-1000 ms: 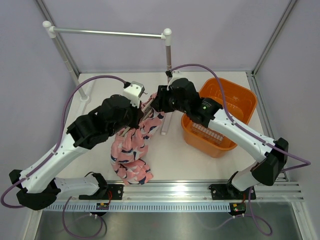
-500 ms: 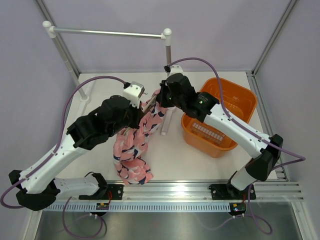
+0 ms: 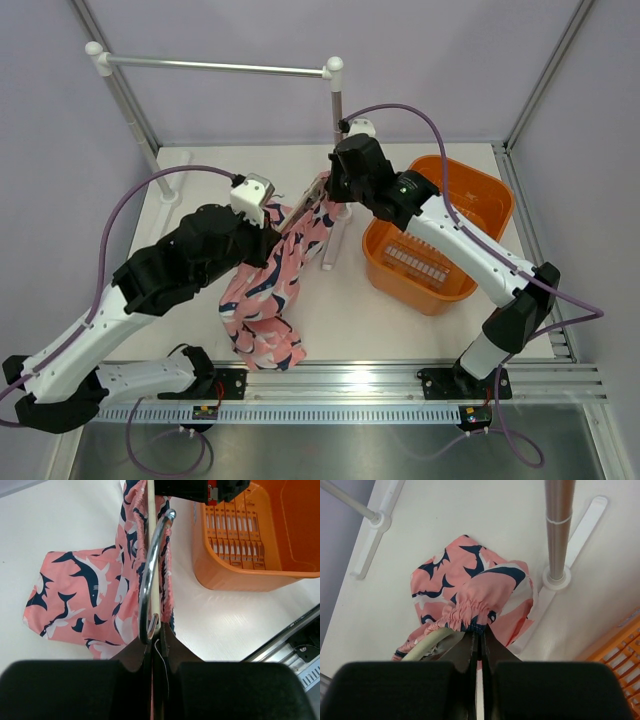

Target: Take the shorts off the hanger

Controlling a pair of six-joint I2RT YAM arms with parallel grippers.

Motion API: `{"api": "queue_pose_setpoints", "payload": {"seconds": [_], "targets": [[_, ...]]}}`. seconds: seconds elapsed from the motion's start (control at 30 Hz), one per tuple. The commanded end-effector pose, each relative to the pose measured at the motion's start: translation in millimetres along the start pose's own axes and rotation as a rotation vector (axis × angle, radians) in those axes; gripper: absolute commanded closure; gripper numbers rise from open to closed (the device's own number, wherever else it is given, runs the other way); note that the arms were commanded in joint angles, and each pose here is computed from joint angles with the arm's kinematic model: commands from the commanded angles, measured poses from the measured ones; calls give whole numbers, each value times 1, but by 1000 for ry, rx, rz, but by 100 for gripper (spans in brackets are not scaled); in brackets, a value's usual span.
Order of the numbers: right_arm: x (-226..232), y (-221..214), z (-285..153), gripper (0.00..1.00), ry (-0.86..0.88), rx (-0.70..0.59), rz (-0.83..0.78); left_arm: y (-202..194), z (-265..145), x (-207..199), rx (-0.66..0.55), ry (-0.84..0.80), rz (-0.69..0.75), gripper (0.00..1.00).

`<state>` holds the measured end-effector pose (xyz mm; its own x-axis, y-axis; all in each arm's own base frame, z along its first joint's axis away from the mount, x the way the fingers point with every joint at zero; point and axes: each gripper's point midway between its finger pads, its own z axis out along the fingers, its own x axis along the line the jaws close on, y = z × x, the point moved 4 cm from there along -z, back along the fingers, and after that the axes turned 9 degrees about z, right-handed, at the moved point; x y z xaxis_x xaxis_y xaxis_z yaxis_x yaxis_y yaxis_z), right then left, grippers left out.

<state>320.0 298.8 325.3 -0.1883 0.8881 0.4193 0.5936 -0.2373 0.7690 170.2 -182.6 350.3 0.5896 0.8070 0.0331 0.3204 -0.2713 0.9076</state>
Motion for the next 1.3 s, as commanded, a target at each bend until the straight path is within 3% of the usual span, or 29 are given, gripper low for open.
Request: {"api": "queue_pose_setpoints", "payload": {"seconds": [0.0,0.3,0.8,1.27], "targets": [[-20,33,8,100,-74,-103,31,10,-18,-9,-64,-95,5,100],[-14,20,7,100,-3,-50,36,20,-18,-4,-156,-58,-38,100],[57,-57,-39,100,208,54,-32,43,-12,1,-384,-9,-165,100],[84,-62,-76,100,357,55,-52,55,-30,18,-590,55,-314,100]]}}
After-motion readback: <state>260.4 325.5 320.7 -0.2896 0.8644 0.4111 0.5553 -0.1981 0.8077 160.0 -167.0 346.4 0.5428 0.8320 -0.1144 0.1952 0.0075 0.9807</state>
